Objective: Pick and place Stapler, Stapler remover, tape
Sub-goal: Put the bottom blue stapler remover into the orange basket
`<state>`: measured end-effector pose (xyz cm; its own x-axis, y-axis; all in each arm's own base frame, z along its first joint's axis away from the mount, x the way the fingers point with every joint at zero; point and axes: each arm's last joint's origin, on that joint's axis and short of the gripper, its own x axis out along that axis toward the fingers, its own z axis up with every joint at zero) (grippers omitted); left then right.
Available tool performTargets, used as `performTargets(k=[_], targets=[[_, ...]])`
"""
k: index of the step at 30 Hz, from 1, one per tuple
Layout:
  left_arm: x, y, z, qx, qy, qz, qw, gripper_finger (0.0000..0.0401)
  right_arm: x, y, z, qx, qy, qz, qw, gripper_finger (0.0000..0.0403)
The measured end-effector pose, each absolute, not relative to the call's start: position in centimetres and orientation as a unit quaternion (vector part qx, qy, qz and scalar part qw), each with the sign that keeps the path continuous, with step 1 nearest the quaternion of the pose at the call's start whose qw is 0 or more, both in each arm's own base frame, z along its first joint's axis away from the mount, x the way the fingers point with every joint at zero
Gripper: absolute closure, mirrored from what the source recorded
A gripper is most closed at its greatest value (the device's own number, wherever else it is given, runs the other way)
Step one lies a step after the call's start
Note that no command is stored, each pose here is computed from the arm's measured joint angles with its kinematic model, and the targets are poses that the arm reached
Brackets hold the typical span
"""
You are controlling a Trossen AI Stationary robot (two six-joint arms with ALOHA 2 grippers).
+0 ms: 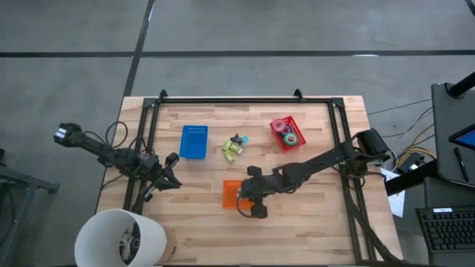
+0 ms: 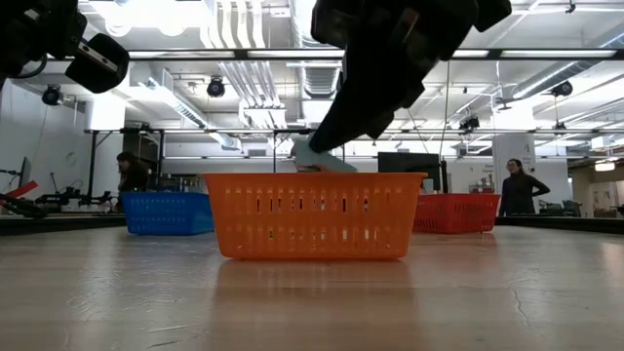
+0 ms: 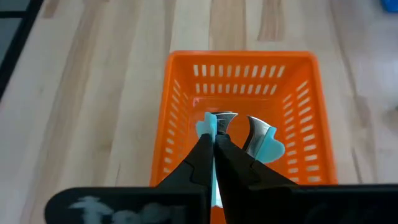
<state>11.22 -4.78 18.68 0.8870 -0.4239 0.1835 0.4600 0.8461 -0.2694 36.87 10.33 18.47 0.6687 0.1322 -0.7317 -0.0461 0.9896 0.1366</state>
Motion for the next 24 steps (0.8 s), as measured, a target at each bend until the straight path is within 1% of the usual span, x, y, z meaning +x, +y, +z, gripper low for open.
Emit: performTargets(k=[10, 24], targets=[[11.2, -4.8, 18.7, -0.154, -0.058, -0.231, 0.959, 0.0362, 37.0, 10.3, 17.0, 0.057, 0.431, 0.042, 0.9, 0.0394], [11.2, -4.8, 18.7, -0.154, -0.058, -0.231, 0.959, 0.0362, 36.9, 10.4, 16.9, 0.072, 0.432, 0.039, 0.898, 0.0394]])
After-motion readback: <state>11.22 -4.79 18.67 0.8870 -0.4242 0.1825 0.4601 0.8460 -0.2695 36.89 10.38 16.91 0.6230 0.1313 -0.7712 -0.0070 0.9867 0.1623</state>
